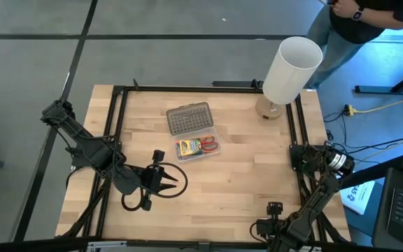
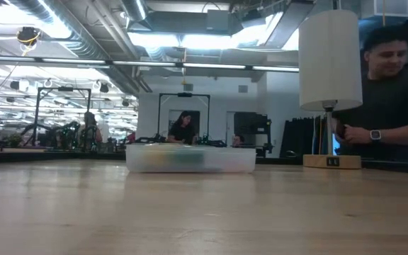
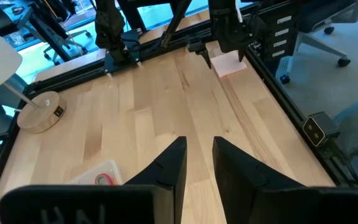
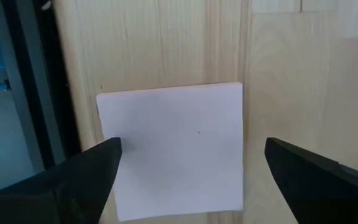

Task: Pack school essentials
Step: Put the pink sticky note into the black supply box

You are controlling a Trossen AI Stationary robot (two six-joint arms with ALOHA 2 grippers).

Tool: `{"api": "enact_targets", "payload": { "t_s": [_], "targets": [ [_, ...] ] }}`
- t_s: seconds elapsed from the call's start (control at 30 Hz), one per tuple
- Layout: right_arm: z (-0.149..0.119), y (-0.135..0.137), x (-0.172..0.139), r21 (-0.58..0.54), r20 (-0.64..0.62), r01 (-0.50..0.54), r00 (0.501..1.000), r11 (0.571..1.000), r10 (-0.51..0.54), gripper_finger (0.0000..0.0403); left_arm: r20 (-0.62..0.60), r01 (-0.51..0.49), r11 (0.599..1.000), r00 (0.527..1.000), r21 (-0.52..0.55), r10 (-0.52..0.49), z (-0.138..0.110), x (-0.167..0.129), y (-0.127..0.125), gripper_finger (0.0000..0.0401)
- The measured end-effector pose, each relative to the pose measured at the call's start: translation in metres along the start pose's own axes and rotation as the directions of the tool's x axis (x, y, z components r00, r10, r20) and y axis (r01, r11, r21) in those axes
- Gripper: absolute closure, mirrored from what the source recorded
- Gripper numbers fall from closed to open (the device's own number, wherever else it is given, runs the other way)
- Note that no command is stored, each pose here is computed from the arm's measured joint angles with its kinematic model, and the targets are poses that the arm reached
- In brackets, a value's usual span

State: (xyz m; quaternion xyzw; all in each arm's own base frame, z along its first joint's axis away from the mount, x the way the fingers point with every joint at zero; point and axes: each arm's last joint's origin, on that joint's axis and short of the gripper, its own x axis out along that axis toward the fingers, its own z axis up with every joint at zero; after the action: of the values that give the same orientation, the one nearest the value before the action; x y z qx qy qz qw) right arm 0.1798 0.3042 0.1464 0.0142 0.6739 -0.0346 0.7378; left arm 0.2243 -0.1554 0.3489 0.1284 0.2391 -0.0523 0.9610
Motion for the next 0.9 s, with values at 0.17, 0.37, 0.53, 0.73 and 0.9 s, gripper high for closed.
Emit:
{"api": "enact_targets", "payload": {
  "t_s": [0.17, 0.37, 0.53, 0.73, 0.9],
  "targets": [
    [0.000, 0.000, 0.002, 0.001, 0.005, -0.011, 1.000, 1.000, 0.011, 0.0003, 0.000, 0.000, 1.000, 1.000, 0.000, 0.000, 0.000, 0.000, 0.000, 0.0330],
    [0.000, 0.001, -0.003, 0.003, -0.002, -0.032, 0.999, 0.999, 0.032, 0.0003, 0.000, 0.000, 1.000, 1.000, 0.000, 0.000, 0.000, 0.000, 0.000, 0.0330],
    [0.000, -0.003, -0.017, 0.009, 0.011, -0.058, 0.998, 0.998, 0.058, 0.0003, 0.000, 0.000, 1.000, 1.000, 0.000, 0.000, 0.000, 0.000, 0.000, 0.0330],
    [0.000, -0.003, -0.020, 0.011, 0.023, -0.083, 0.996, 0.996, 0.083, 0.0003, 0.000, 0.000, 1.000, 1.000, 0.000, 0.000, 0.000, 0.000, 0.000, 0.0330],
    [-0.002, -0.005, -0.010, 0.012, 0.024, -0.085, 0.996, 0.996, 0.085, 0.0003, 0.000, -0.001, 1.000, 1.000, 0.000, 0.001, 0.000, 0.000, 0.000, 0.0330]
  ]
}}
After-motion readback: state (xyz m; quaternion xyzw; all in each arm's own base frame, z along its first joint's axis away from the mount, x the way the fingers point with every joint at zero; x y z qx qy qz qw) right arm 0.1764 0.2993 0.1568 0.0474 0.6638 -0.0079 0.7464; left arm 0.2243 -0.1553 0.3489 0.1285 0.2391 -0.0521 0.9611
